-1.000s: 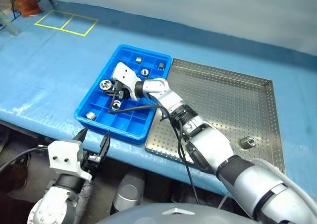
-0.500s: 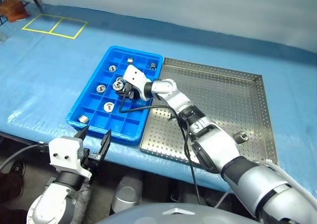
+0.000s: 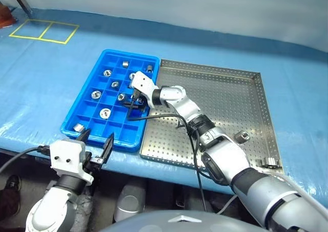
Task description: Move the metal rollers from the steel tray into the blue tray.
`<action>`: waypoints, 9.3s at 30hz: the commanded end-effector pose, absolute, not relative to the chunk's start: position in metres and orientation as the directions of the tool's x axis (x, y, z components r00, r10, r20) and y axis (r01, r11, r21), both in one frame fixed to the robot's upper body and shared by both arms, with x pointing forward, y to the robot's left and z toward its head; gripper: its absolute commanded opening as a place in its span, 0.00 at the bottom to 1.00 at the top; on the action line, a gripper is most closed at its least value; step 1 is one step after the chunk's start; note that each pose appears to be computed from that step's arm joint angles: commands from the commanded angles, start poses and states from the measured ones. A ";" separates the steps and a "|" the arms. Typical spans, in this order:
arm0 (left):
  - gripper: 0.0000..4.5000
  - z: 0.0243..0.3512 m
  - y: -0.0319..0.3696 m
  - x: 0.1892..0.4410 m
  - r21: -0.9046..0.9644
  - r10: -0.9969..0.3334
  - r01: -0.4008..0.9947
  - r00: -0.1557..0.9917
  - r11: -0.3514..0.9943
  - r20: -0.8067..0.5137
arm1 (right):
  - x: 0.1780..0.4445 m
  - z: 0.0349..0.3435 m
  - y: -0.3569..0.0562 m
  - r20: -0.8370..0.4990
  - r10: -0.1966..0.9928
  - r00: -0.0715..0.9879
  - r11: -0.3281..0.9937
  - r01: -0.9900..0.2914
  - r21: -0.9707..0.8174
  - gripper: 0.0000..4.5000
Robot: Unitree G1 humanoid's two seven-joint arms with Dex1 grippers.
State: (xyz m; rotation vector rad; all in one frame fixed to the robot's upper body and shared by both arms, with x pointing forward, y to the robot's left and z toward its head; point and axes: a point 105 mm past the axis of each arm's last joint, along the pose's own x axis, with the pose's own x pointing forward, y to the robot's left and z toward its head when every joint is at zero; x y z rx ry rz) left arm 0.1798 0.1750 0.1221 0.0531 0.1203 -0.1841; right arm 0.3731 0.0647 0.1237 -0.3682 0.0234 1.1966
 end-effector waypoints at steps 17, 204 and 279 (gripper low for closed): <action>0.80 0.145 0.115 0.260 0.054 -0.532 0.532 0.846 0.845 -0.022 | 0.360 0.135 -0.136 -0.208 0.376 0.903 0.796 -0.429 -0.428 0.80; 0.80 0.136 0.082 0.281 0.011 -0.688 0.689 0.725 0.725 -0.026 | 0.282 0.138 -0.217 -0.692 0.249 0.677 0.086 -0.728 -0.681 0.69; 0.80 0.145 0.202 0.225 0.158 -0.314 0.332 0.941 0.930 -0.128 | 0.288 0.147 0.039 -0.100 0.919 0.382 0.356 -0.911 -0.210 0.31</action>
